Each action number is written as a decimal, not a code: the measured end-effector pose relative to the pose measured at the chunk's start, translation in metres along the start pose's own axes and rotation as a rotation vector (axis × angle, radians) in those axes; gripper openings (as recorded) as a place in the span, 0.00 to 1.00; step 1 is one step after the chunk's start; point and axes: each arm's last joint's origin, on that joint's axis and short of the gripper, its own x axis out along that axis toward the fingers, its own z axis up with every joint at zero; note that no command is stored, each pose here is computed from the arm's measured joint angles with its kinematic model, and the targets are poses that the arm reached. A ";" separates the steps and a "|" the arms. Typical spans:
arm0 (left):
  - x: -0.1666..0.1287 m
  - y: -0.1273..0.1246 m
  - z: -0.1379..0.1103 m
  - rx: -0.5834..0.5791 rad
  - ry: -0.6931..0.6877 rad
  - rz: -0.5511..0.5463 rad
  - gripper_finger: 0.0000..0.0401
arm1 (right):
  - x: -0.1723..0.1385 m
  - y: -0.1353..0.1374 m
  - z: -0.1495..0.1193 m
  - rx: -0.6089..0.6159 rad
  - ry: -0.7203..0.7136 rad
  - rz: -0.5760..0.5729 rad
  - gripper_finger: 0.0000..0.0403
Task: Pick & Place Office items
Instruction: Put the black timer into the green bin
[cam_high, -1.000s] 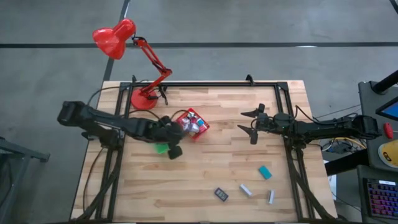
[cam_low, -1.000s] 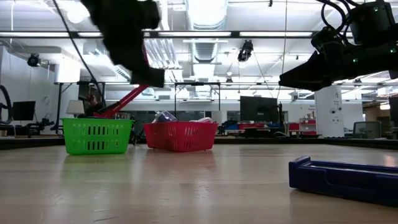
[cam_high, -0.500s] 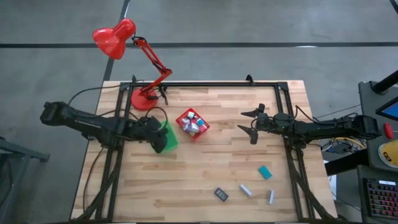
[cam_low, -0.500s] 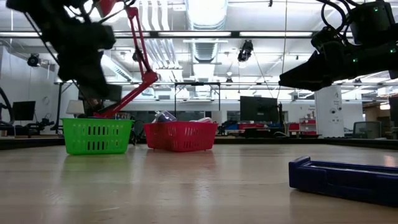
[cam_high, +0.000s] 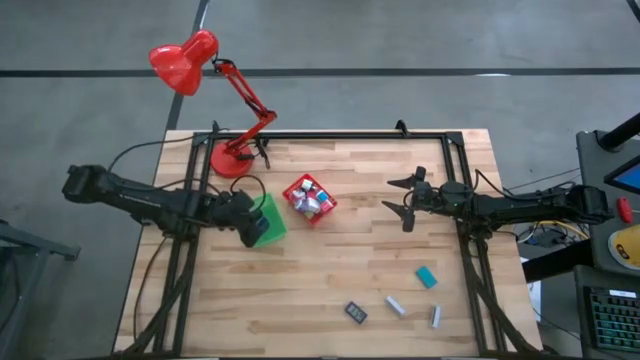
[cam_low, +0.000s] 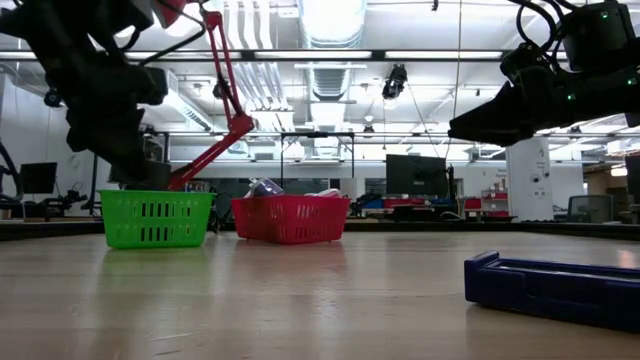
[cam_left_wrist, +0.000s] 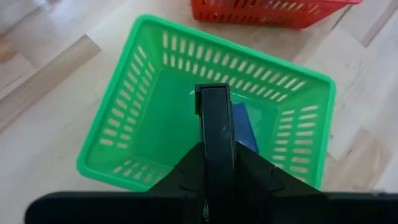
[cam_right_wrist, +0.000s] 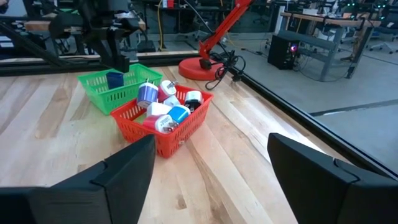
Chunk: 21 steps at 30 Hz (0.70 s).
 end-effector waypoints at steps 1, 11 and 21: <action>0.000 0.001 0.000 -0.004 0.000 0.002 0.16 | 0.000 0.000 0.000 0.000 0.000 0.000 0.77; 0.008 0.010 0.012 -0.048 -0.004 0.043 0.16 | 0.000 0.000 0.000 0.000 0.000 0.000 0.75; 0.026 0.008 0.017 -0.013 0.033 0.057 0.16 | 0.000 0.000 0.000 0.000 0.000 0.000 0.77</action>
